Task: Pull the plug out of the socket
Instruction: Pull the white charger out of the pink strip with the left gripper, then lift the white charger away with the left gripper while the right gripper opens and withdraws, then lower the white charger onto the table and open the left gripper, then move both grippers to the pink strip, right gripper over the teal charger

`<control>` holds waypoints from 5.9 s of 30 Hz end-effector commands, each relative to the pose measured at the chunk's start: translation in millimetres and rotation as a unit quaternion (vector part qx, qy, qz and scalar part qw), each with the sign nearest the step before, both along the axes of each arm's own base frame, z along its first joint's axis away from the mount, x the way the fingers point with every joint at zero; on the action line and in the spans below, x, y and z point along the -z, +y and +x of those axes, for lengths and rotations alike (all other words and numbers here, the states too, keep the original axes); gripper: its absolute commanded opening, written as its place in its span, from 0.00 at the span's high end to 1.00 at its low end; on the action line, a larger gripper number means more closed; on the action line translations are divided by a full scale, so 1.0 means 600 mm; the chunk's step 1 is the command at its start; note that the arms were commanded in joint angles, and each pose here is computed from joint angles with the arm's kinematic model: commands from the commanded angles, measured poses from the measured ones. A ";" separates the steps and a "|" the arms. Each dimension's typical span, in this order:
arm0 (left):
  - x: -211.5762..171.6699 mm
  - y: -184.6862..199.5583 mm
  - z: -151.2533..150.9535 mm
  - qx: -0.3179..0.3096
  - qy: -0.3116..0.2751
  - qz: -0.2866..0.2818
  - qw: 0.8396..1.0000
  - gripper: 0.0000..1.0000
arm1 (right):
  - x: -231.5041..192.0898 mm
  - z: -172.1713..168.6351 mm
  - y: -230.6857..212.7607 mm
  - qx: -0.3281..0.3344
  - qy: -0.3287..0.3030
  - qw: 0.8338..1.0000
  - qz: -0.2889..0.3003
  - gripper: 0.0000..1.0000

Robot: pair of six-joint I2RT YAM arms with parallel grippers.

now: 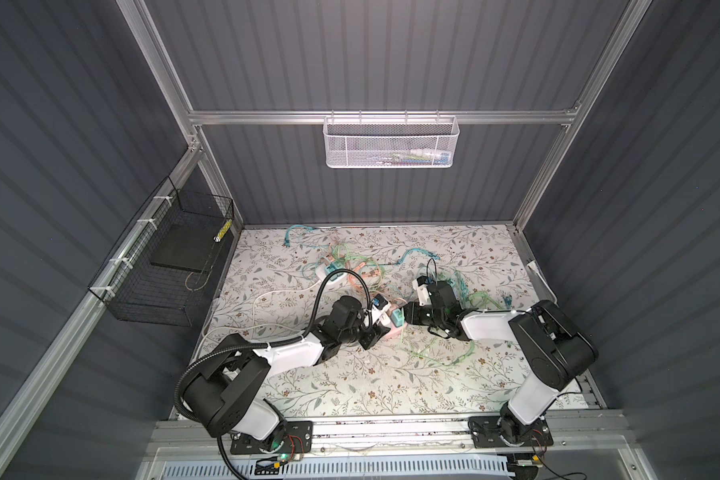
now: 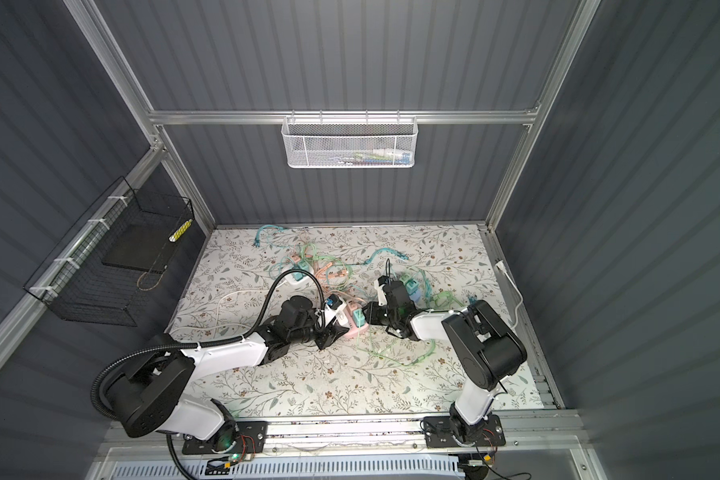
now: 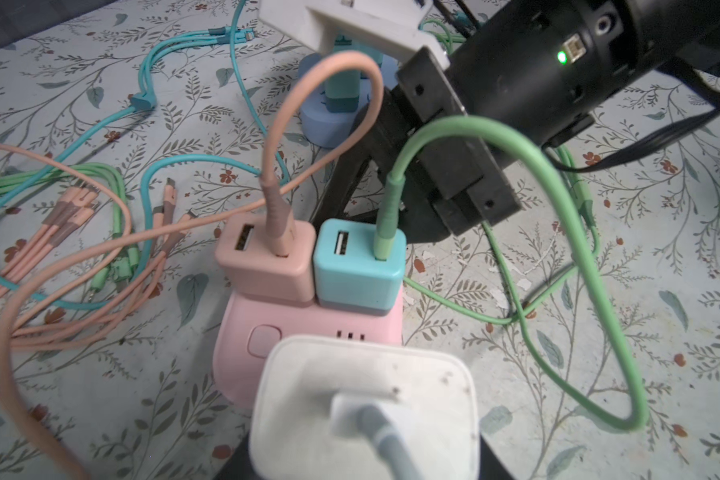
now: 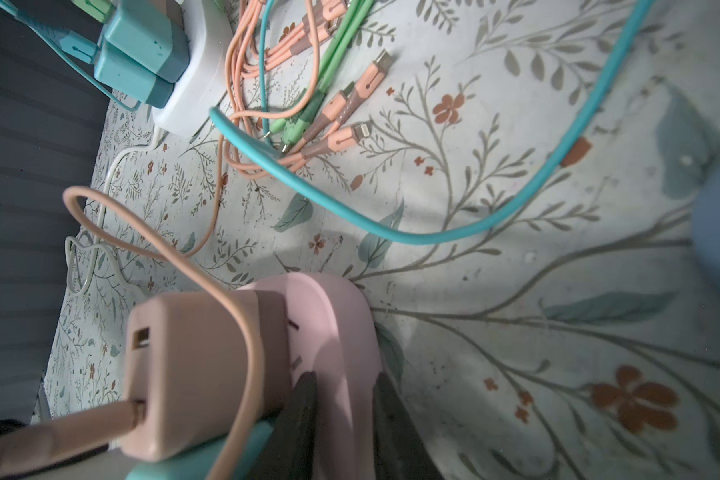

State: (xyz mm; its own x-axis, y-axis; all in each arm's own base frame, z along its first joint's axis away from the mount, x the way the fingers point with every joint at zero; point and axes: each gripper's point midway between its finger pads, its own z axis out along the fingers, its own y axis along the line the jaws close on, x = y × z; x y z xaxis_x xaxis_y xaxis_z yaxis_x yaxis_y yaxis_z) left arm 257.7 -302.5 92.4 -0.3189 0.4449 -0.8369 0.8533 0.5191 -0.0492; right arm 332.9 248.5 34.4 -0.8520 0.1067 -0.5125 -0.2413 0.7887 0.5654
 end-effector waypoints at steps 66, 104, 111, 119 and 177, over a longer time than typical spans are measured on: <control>0.058 0.146 -0.020 -0.174 0.221 0.244 0.928 0.78 | -0.052 -0.076 -0.071 -0.002 -0.067 0.997 -0.046 0.52; 0.067 0.121 -0.025 -0.113 0.302 0.329 0.887 0.15 | -0.172 -0.117 -0.065 -0.041 -0.219 0.973 -0.059 0.09; 0.046 0.103 -0.012 -0.120 0.288 0.291 0.904 0.00 | -0.191 -0.112 -0.071 -0.029 -0.225 0.972 -0.066 0.01; 0.073 0.112 -0.028 -0.113 0.316 0.320 0.886 0.00 | -0.190 -0.111 -0.068 -0.030 -0.215 0.974 -0.070 0.01; 0.007 0.120 -0.002 -0.185 0.173 0.177 0.951 0.00 | -0.180 -0.112 -0.015 -0.064 -0.192 0.975 -0.097 0.23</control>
